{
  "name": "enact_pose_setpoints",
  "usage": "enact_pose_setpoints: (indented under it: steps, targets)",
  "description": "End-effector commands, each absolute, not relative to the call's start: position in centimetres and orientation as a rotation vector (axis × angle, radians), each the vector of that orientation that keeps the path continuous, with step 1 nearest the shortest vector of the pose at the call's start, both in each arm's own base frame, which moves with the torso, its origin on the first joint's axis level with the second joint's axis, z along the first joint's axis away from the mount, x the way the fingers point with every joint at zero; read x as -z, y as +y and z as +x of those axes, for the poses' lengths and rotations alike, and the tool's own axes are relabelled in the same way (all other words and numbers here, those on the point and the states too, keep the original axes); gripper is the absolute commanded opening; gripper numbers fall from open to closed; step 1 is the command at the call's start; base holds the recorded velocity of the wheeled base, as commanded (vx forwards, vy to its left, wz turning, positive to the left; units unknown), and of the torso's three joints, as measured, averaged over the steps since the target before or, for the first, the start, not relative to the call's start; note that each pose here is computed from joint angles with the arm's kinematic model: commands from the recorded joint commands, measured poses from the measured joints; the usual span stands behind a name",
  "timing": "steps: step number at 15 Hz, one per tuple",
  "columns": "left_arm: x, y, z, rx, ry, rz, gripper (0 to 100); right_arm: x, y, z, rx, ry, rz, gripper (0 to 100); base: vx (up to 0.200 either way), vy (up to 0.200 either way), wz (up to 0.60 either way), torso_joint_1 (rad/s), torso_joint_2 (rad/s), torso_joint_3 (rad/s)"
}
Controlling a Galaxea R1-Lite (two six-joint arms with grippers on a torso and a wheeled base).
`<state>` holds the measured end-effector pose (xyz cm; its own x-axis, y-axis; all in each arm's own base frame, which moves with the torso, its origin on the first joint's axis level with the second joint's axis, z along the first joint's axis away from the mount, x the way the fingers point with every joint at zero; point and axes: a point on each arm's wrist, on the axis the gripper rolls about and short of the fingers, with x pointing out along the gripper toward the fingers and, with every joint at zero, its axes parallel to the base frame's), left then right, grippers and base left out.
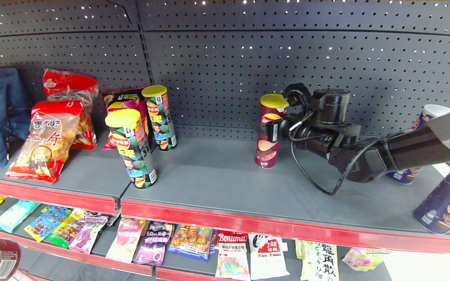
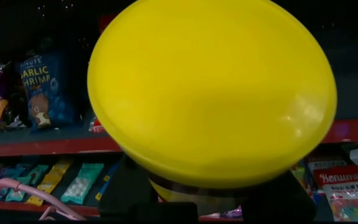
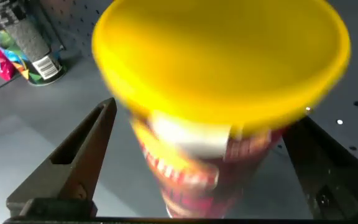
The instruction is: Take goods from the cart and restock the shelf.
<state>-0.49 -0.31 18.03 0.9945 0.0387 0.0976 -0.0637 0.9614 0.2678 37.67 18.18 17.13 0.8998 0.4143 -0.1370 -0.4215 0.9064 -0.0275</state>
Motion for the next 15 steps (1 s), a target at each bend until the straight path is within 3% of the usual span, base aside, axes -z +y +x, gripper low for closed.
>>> enact_pose_setpoints:
  steps: [1,2,3,8,12,15]
  targets:
    - [-18.1,-0.3,-0.5,-0.052,-0.092,0.274,0,-16.9,18.4,38.2,-0.431,0.124,-0.057,100,0.0,0.0,0.0,0.0,0.0,0.0]
    - [-18.0,-0.3,-0.5,-0.051,-0.09,0.274,0,-16.7,18.4,38.4,-0.424,0.127,-0.058,100,0.0,0.0,0.0,0.0,0.0,0.0]
    - [-18.0,-0.3,-0.5,-0.052,-0.09,0.274,0,-16.6,18.5,38.4,-0.42,0.13,-0.059,0,0.0,0.0,0.0,0.0,0.0,0.0]
    - [-18.0,-0.3,-0.6,-0.053,-0.096,0.275,0,-16.4,19.0,37.6,-0.412,0.146,-0.065,0,0.0,0.0,0.0,0.0,0.0,0.0]
    - [-18.1,-0.3,-0.6,-0.052,-0.101,0.275,0,-19.9,18.5,33.2,-0.356,0.098,-0.075,0,0.0,0.0,0.0,0.0,0.0,0.0]
    - [-18.1,-0.3,-0.6,-0.052,-0.101,0.275,0,-19.7,17.1,30.1,-0.319,0.135,-0.09,0,0.0,0.0,0.0,0.0,0.0,0.0]
